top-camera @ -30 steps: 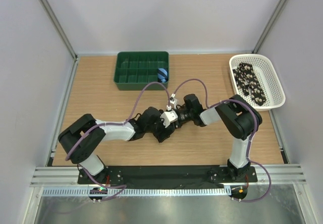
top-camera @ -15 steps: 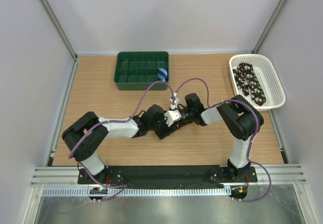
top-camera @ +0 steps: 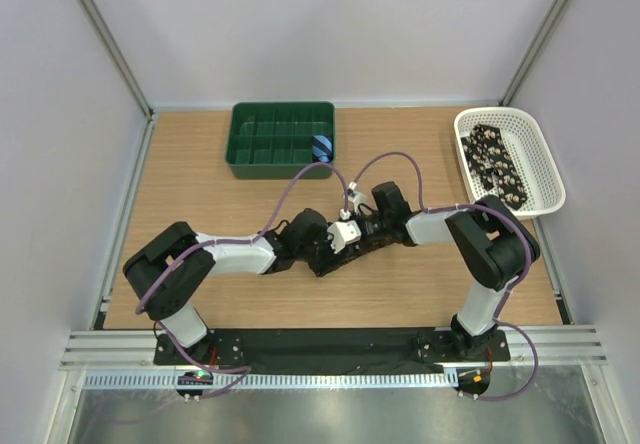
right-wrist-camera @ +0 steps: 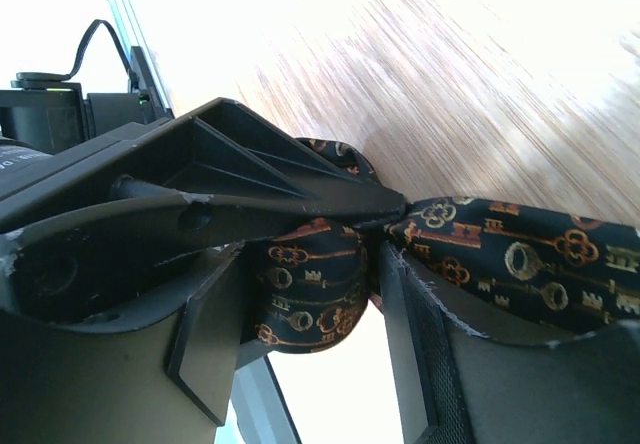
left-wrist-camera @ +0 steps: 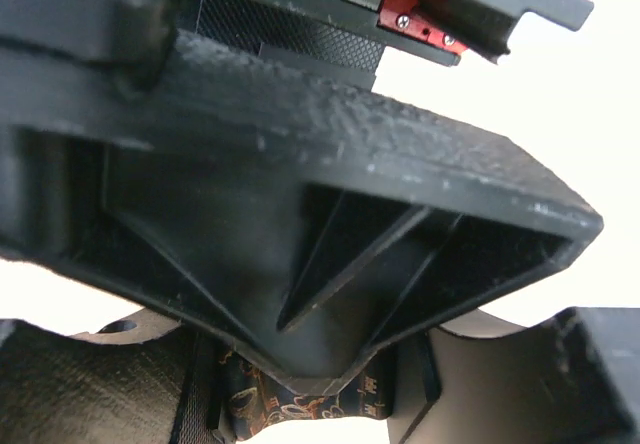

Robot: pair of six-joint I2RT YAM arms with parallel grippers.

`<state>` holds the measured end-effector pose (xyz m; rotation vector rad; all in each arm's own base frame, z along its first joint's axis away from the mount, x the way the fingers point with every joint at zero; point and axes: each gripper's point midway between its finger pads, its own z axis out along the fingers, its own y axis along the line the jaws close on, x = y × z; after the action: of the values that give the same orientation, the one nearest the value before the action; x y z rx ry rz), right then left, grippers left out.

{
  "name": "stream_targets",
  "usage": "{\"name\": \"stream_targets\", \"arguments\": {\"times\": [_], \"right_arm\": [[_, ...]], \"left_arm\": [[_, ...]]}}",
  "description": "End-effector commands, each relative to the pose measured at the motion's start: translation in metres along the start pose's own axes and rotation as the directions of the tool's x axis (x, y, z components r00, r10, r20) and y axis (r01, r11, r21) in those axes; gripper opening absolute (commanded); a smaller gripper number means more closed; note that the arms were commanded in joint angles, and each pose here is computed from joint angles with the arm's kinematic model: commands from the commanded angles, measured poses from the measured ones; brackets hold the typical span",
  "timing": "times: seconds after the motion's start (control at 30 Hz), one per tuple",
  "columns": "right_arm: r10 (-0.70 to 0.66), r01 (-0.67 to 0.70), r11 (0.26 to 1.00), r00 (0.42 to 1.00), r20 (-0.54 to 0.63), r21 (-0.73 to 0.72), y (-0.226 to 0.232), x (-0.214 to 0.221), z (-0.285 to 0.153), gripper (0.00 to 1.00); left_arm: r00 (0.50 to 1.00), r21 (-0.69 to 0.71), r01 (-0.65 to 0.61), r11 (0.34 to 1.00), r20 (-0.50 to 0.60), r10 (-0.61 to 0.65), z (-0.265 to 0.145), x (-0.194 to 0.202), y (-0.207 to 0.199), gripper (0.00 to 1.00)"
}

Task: Roll the ties
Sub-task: Roll the tie

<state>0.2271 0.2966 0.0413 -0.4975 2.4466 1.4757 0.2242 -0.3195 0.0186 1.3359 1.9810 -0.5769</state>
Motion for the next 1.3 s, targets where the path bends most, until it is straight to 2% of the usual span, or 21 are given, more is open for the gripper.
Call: {"name": "stream_targets", "arguments": {"times": [0.0, 0.1, 0.27, 0.47, 0.53, 0.57, 0.8, 1.0, 1.1, 1.13, 1.17, 1.27], "right_arm": [[-0.044, 0.044, 0.999, 0.998, 0.034, 0.008, 0.007, -0.013, -0.007, 0.60], [-0.039, 0.038, 0.999, 0.999, 0.034, 0.010, 0.008, -0.014, -0.009, 0.59], [-0.024, 0.023, 1.000, 0.998, 0.058, 0.018, 0.007, -0.018, -0.018, 0.45], [-0.019, 0.018, 1.000, 0.999, 0.045, 0.022, 0.013, -0.015, -0.024, 0.40], [-0.013, 0.012, 0.999, 0.999, 0.032, 0.046, 0.007, -0.011, -0.023, 0.39], [-0.003, 0.001, 0.998, 1.000, 0.031, 0.067, 0.002, -0.008, -0.024, 0.35], [0.060, -0.064, 0.987, 0.998, 0.031, 0.149, -0.026, 0.014, -0.021, 0.32], [0.090, -0.099, 0.975, 0.995, 0.052, 0.201, -0.043, 0.022, -0.018, 0.25], [0.098, -0.107, 0.970, 0.994, 0.052, 0.217, -0.050, 0.024, -0.016, 0.25], [0.101, -0.110, 0.970, 0.994, 0.051, 0.217, -0.051, 0.025, -0.016, 0.28], [0.096, -0.105, 0.972, 0.994, 0.051, 0.212, -0.049, 0.025, -0.016, 0.39], [0.078, -0.095, 0.970, 0.994, 0.081, 0.225, -0.045, 0.017, -0.023, 0.46]], "left_arm": [[0.998, 0.008, 0.014, 1.000, -0.066, -0.014, 0.000, 0.016, 0.000, 0.32], [0.998, 0.009, 0.013, 1.000, -0.064, -0.012, 0.000, 0.015, -0.001, 0.32], [0.997, 0.012, 0.011, 1.000, -0.073, -0.010, -0.001, 0.016, -0.002, 0.32], [0.997, 0.003, 0.007, 1.000, -0.077, -0.007, -0.002, 0.015, 0.000, 0.33], [0.997, 0.003, 0.006, 1.000, -0.076, -0.006, -0.002, 0.013, -0.001, 0.33], [0.997, 0.005, 0.004, 1.000, -0.077, -0.003, -0.002, 0.012, -0.002, 0.33], [0.994, -0.007, 0.000, 1.000, -0.105, -0.001, -0.002, 0.011, -0.003, 0.33], [0.977, 0.004, 0.037, 0.999, -0.208, -0.035, -0.010, 0.024, -0.013, 0.38], [0.969, -0.002, 0.068, 0.998, -0.238, -0.066, -0.012, 0.022, -0.015, 0.38], [0.964, -0.001, 0.085, 0.996, -0.254, -0.082, -0.012, 0.023, -0.016, 0.38], [0.962, 0.001, 0.093, 0.996, -0.257, -0.089, -0.011, 0.017, -0.016, 0.37], [0.941, -0.013, 0.113, 0.994, -0.321, -0.111, -0.012, 0.027, -0.017, 0.35]]}}
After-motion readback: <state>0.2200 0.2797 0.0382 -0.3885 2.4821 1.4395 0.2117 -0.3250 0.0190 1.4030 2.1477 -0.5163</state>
